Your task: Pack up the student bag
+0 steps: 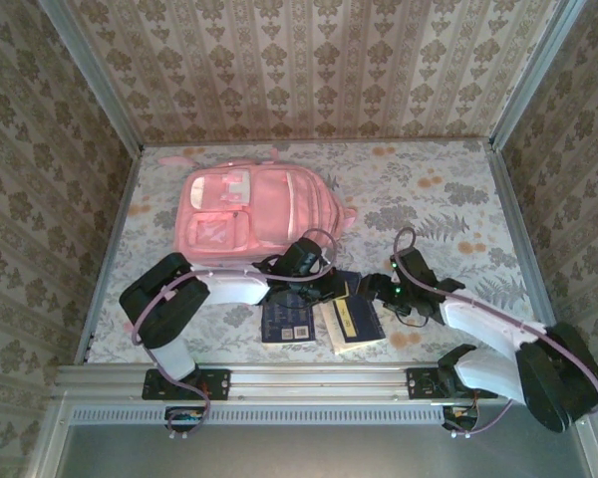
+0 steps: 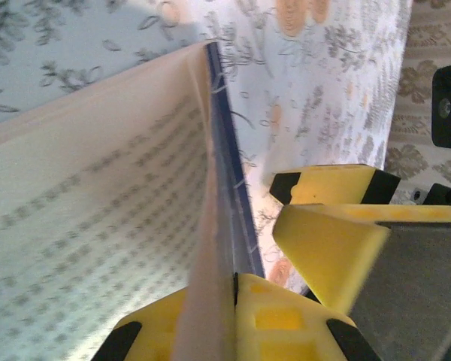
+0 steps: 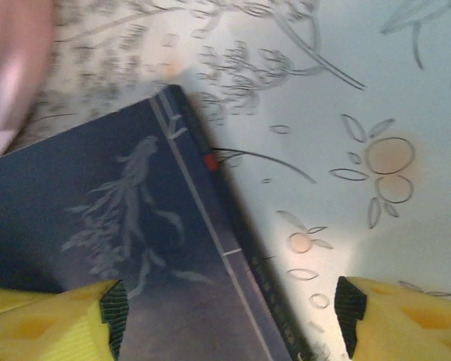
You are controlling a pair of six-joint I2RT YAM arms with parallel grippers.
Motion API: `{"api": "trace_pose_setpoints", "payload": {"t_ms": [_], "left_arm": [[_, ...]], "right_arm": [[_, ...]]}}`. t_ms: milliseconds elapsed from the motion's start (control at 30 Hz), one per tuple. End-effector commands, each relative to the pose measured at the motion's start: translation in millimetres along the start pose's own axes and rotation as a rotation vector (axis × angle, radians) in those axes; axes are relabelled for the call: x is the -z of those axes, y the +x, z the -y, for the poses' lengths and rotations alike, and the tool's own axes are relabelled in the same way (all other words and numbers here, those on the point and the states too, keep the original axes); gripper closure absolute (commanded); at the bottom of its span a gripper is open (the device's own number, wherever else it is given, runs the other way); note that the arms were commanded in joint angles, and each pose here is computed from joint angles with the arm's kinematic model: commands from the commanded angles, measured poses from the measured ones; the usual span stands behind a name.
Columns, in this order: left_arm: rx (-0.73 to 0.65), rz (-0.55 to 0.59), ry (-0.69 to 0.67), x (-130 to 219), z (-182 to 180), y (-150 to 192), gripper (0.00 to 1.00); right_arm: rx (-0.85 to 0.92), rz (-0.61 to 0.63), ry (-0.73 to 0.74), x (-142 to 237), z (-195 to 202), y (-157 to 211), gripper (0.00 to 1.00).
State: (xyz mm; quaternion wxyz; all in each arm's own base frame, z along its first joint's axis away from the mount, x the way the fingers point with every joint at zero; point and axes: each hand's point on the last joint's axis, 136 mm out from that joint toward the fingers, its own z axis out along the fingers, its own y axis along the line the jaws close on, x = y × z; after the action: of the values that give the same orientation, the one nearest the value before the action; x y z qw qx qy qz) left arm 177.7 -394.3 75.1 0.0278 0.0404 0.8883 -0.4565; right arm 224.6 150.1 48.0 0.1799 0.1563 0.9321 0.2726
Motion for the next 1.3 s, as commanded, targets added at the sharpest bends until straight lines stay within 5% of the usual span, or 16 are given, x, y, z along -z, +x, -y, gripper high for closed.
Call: {"api": "trace_pose_setpoints", "payload": {"t_ms": [0,200,633,967,1267], "left_arm": [[-0.141,0.002,0.111,22,45,-3,1.00],[-0.218,0.013,0.212,42,71,1,1.00],[-0.309,0.042,0.283,61,97,0,1.00],[-0.330,0.034,0.312,58,115,-8,1.00],[-0.317,0.029,0.305,55,110,-7,1.00]], "right_arm": [[0.007,0.053,-0.136,22,-12,-8,0.14],[-0.077,0.085,-0.405,44,-27,-12,0.02],[-0.131,0.019,-0.644,51,-49,-3,0.06],[-0.190,0.042,-0.654,51,-44,-2,0.53],[-0.203,0.060,-0.591,40,-27,3,0.77]]}}
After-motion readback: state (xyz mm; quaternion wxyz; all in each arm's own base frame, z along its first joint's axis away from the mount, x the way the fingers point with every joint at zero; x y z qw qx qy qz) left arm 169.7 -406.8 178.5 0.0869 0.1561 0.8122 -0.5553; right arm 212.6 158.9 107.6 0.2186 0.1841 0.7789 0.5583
